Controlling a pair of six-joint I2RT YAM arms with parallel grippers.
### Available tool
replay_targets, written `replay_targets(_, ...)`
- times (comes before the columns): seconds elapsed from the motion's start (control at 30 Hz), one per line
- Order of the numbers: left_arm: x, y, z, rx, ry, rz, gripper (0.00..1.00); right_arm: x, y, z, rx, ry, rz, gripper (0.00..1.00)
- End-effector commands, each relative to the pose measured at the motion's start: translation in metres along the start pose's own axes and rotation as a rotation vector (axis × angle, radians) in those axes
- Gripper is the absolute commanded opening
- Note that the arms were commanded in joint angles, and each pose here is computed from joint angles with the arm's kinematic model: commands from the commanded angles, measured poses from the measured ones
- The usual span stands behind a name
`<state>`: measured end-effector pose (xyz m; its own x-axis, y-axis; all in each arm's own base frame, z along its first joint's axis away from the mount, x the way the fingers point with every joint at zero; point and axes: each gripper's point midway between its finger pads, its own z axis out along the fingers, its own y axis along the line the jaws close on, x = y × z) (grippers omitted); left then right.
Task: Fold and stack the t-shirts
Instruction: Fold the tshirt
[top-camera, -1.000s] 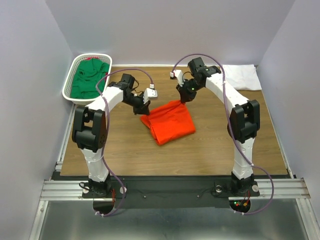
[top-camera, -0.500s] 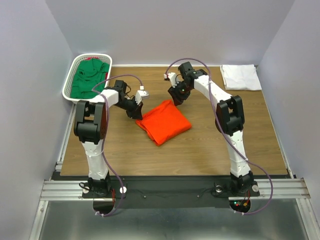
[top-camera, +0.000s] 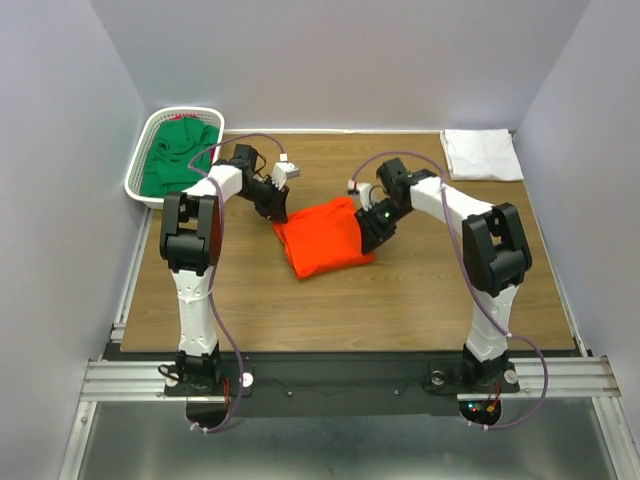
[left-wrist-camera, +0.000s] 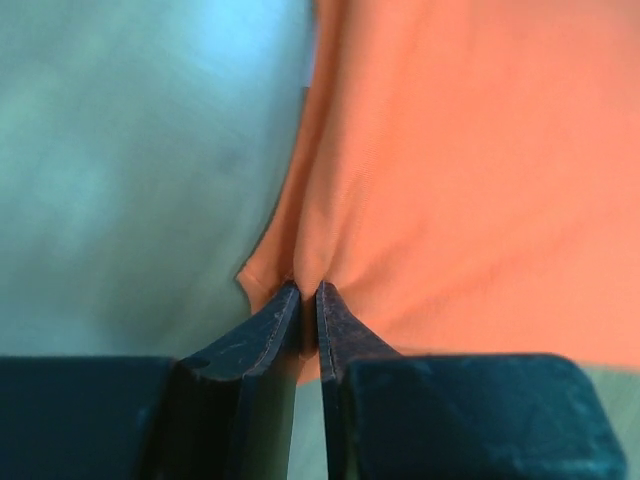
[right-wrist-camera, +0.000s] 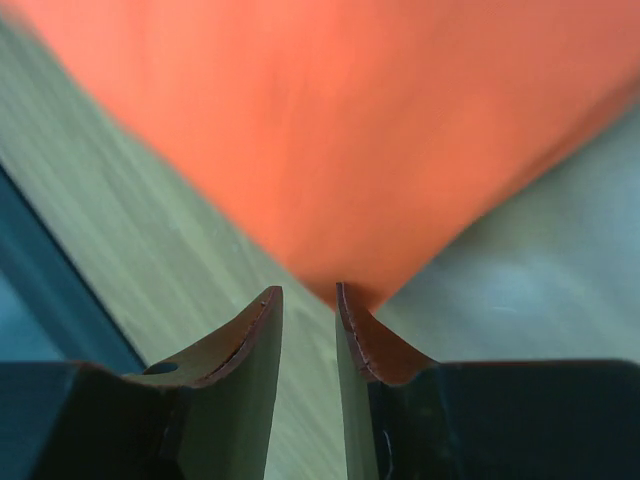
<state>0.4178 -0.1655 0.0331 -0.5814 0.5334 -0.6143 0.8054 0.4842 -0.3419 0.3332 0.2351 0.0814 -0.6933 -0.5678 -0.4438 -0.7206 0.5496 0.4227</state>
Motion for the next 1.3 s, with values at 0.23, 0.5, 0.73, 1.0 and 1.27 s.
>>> replay_targets(0.23, -0.083, -0.035, -0.08, -0.043, -0.253, 0.159, 0.61, -0.043, 0.05, -0.03, -0.177, -0.169, -0.018, 0.39)
replay_targets(0.5, -0.094, -0.093, -0.061, 0.139, -0.442, -0.043, 0.52, -0.139, 0.015, -0.032, -0.157, -0.374, 0.035, 0.37)
replay_targets(0.73, -0.073, -0.033, -0.024, 0.06, -0.41, -0.258, 0.43, -0.154, -0.047, 0.033, -0.173, -0.348, 0.192, 0.31)
replay_targets(1.0, -0.045, 0.029, -0.007, 0.068, -0.379, -0.452, 0.39, -0.153, -0.117, 0.052, -0.047, -0.389, 0.296, 0.27)
replay_targets(1.27, -0.061, -0.067, -0.071, 0.152, -0.415, -0.235, 0.44, -0.173, -0.013, -0.037, -0.264, -0.466, 0.276, 0.42)
